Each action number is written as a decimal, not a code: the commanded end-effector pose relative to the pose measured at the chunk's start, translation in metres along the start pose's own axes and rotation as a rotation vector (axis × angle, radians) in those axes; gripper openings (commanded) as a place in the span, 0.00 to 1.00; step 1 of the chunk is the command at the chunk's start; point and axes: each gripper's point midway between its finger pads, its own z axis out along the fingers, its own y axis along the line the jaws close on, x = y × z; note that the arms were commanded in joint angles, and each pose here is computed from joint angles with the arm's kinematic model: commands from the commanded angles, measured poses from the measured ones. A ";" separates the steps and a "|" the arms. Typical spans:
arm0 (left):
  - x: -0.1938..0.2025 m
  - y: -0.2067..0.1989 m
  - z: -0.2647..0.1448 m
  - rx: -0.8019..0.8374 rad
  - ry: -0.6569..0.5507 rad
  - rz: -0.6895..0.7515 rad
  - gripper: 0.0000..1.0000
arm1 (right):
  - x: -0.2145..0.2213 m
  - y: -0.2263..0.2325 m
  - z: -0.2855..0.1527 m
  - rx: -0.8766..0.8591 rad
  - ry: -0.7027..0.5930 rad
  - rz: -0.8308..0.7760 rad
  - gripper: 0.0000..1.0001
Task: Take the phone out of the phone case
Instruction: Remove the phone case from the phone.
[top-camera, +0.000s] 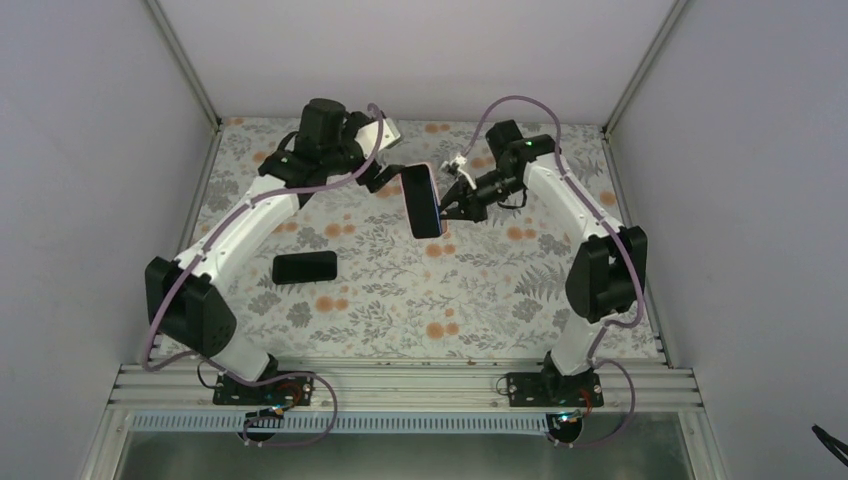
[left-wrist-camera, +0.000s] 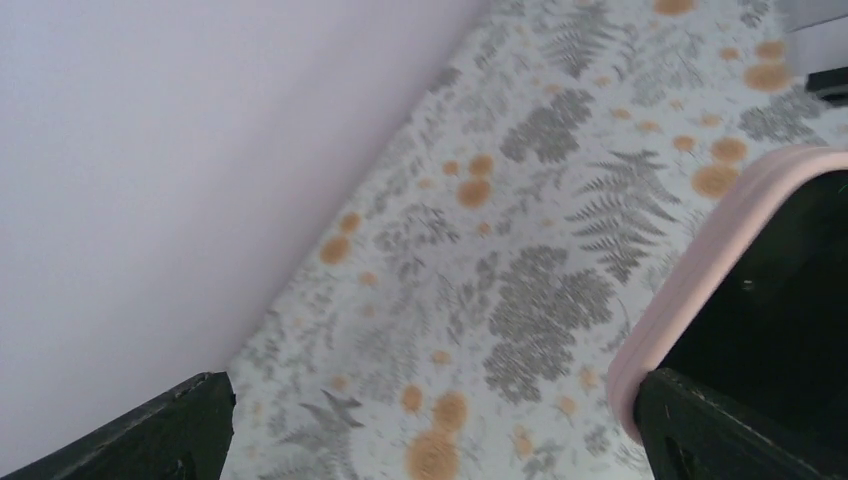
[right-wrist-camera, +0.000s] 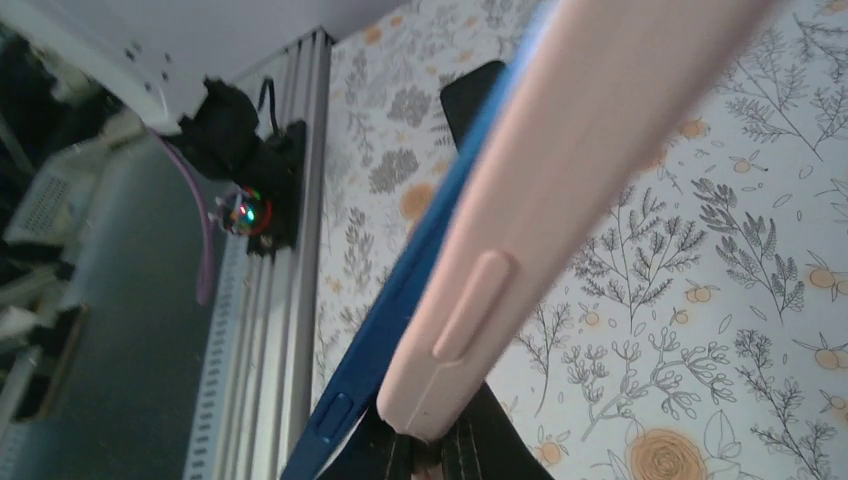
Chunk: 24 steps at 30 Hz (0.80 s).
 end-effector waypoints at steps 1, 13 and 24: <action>-0.053 0.009 -0.017 -0.167 -0.187 0.073 1.00 | -0.045 0.010 -0.014 -0.152 -0.227 0.025 0.03; -0.055 -0.015 -0.026 -0.308 -0.231 0.111 1.00 | -0.082 -0.150 -0.072 0.337 -0.354 0.310 0.03; -0.037 -0.028 0.014 -0.460 -0.171 0.225 1.00 | -0.084 -0.200 -0.093 0.470 -0.438 0.412 0.03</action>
